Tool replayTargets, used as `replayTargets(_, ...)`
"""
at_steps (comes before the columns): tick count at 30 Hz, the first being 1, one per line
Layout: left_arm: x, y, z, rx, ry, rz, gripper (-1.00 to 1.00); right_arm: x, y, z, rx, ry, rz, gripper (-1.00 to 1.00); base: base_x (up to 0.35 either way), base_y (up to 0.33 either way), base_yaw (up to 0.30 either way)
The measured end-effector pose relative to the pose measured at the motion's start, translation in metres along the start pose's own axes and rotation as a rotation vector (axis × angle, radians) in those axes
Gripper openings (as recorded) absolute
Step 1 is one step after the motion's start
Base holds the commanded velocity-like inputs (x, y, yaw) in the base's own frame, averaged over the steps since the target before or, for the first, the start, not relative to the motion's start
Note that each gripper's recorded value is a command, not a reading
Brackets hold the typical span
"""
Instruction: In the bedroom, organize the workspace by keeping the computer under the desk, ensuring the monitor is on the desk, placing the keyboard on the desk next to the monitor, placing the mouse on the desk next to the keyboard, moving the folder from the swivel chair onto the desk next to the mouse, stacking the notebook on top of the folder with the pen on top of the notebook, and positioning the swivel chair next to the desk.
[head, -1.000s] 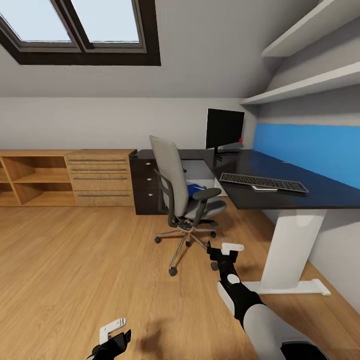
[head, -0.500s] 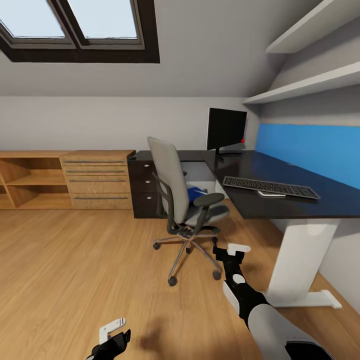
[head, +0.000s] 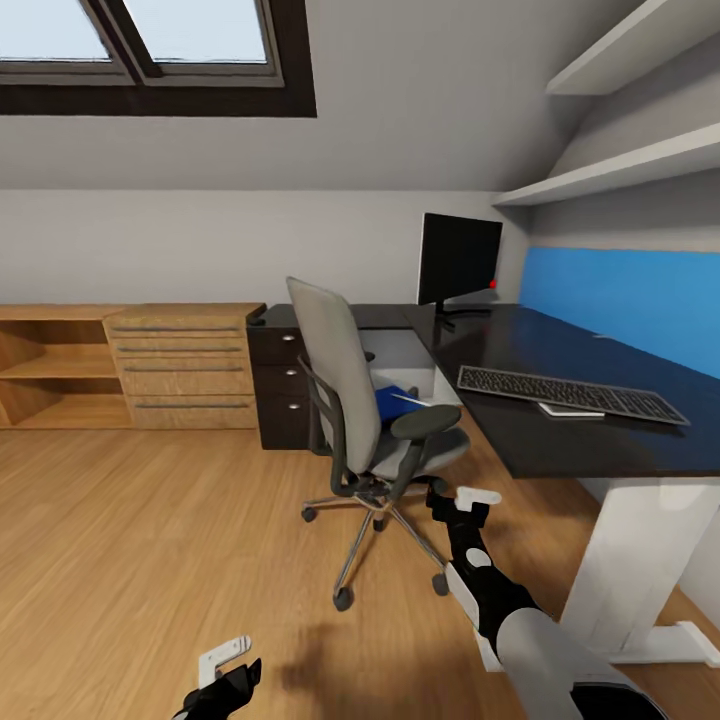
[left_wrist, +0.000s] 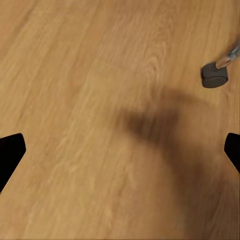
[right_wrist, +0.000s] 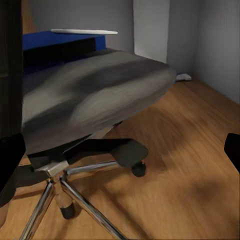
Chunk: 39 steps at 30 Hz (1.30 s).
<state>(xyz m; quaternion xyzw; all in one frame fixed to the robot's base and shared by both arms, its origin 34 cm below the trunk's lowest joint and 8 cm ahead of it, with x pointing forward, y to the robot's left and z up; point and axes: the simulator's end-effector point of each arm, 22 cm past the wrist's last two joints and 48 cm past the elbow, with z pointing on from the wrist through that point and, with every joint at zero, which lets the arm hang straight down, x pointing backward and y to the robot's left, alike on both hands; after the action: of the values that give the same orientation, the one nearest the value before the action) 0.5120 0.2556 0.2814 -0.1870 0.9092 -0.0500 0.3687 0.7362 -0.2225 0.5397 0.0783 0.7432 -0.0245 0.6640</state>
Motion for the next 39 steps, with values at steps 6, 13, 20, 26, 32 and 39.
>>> replayTargets(6, 0.000, 0.000, 0.000, 0.000, -0.001, 0.000, 1.00, -0.001, -0.002, 0.000, 0.002, -0.002, -0.002, 1.00, 0.333, 0.000, 0.000)
replayTargets(13, 0.000, -0.001, 0.000, 0.001, 0.000, 0.000, 1.00, 0.000, -0.009, 0.002, 0.012, -0.002, -0.006, 1.00, 0.294, 0.000, 0.000)
replayTargets(20, 0.001, -0.002, 0.000, 0.001, 0.001, 0.002, 1.00, -0.001, -0.011, 0.002, 0.012, -0.003, -0.009, 1.00, 0.049, 0.000, 0.000)
replayTargets(26, 0.001, -0.002, 0.000, 0.002, 0.001, 0.001, 1.00, -0.001, -0.011, 0.002, 0.012, -0.003, -0.009, 1.00, 0.004, 0.000, 0.000)
replayTargets(32, 0.012, 0.002, 0.004, -0.007, 0.023, 0.001, 1.00, 0.015, -0.012, 0.005, 0.014, 0.020, -0.013, 1.00, 0.000, 0.000, 0.000)
replayTargets(39, 0.025, 0.007, 0.009, -0.018, 0.050, 0.003, 1.00, 0.035, -0.013, 0.007, 0.016, 0.047, -0.017, 1.00, 0.000, 0.000, 0.000)
